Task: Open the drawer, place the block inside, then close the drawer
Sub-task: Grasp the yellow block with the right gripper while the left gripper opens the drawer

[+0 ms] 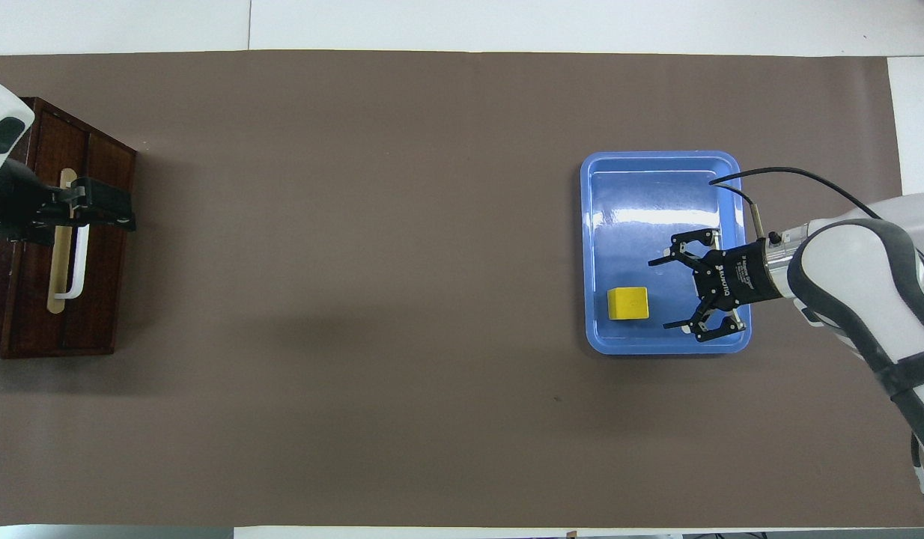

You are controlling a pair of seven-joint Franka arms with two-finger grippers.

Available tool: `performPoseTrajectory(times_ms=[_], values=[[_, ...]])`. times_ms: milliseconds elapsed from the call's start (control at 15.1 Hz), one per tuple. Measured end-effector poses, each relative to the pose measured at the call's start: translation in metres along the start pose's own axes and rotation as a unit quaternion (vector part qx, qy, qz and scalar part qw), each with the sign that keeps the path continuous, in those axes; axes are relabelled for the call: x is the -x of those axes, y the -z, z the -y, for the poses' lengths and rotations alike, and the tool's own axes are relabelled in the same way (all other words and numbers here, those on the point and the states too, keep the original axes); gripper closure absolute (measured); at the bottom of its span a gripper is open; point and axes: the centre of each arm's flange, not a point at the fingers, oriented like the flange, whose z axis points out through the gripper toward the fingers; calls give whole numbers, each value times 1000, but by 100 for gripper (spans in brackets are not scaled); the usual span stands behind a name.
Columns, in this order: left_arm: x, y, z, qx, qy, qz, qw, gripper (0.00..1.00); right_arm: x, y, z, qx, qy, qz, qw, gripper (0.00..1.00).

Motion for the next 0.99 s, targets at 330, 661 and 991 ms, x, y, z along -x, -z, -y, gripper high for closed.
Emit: performPoseTrajectory(times_ms=[330, 661, 991], values=[[-15, 5, 16, -38, -1, -77, 996, 0, -22, -22, 13, 11, -18, 19, 1000, 0], [-41, -52, 18, -136, -54, -116, 982, 0, -25, -30, 15, 16, 4, 24, 1000, 0], [-56, -135, 9, -177, -114, -108, 972, 0, -26, -36, 12, 22, 11, 27, 999, 0]])
